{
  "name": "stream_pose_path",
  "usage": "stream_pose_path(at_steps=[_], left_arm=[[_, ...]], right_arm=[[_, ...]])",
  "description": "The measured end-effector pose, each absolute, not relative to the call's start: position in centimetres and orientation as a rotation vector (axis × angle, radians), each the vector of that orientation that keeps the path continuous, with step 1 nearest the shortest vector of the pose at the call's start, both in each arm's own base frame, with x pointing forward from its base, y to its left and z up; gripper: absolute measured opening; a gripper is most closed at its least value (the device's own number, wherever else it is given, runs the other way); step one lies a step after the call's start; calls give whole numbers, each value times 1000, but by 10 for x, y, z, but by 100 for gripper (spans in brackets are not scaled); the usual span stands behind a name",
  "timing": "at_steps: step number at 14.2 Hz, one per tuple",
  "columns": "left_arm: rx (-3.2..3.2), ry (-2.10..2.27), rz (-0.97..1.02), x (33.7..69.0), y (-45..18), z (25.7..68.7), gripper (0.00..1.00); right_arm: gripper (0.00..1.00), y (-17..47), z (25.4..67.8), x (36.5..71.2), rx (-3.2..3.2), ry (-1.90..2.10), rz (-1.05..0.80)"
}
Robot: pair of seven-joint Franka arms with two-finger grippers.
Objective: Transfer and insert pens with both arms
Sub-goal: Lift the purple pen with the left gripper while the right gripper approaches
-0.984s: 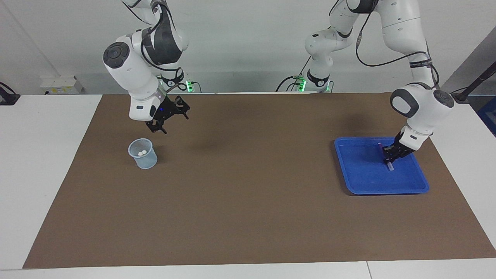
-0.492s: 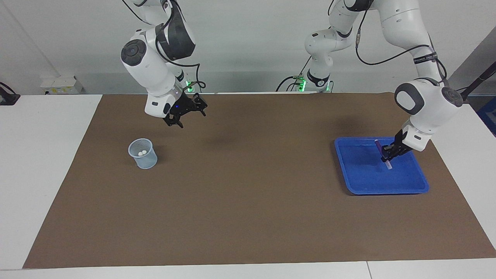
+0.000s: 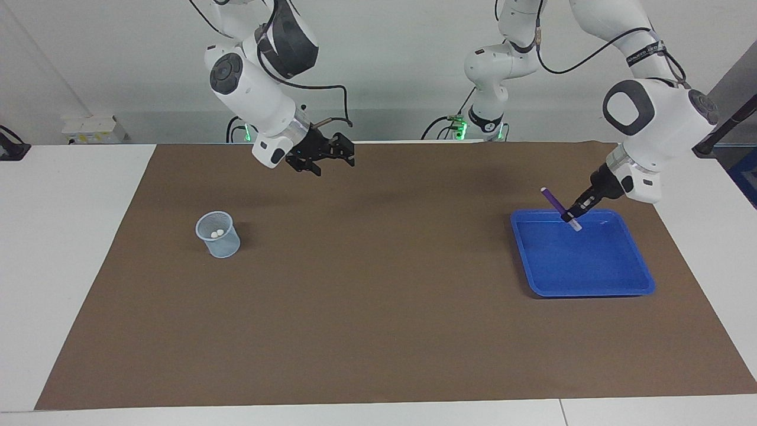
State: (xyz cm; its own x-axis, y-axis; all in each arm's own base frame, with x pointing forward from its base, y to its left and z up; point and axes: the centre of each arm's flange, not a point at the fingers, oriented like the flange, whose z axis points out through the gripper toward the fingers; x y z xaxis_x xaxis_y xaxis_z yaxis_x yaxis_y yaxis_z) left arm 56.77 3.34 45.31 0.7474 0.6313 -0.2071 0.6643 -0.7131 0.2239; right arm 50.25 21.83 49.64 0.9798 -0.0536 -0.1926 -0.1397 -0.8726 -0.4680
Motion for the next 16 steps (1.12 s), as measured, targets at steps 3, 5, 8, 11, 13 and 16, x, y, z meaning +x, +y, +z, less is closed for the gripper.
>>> stream_pose_path(at_steps=[3,5,8,11,13,16], left_arm=[[2500,1194,-250,561,11,470,17],[2433,1282,-276,555,-9,488,17],[2360,1411,-295,543,-43,517,17],[2279,1549,-318,533,-73,535,17],[2224,1635,-337,529,-86,542,17],[2164,1726,-364,522,-104,546,17]], right_arm=[[100,233,502,504,-2574,301,220],[100,244,506,503,-2532,407,219],[100,253,510,505,-2443,527,212],[100,264,516,506,-2349,625,208],[100,276,520,506,-2278,706,203],[100,306,524,494,-2247,736,184]])
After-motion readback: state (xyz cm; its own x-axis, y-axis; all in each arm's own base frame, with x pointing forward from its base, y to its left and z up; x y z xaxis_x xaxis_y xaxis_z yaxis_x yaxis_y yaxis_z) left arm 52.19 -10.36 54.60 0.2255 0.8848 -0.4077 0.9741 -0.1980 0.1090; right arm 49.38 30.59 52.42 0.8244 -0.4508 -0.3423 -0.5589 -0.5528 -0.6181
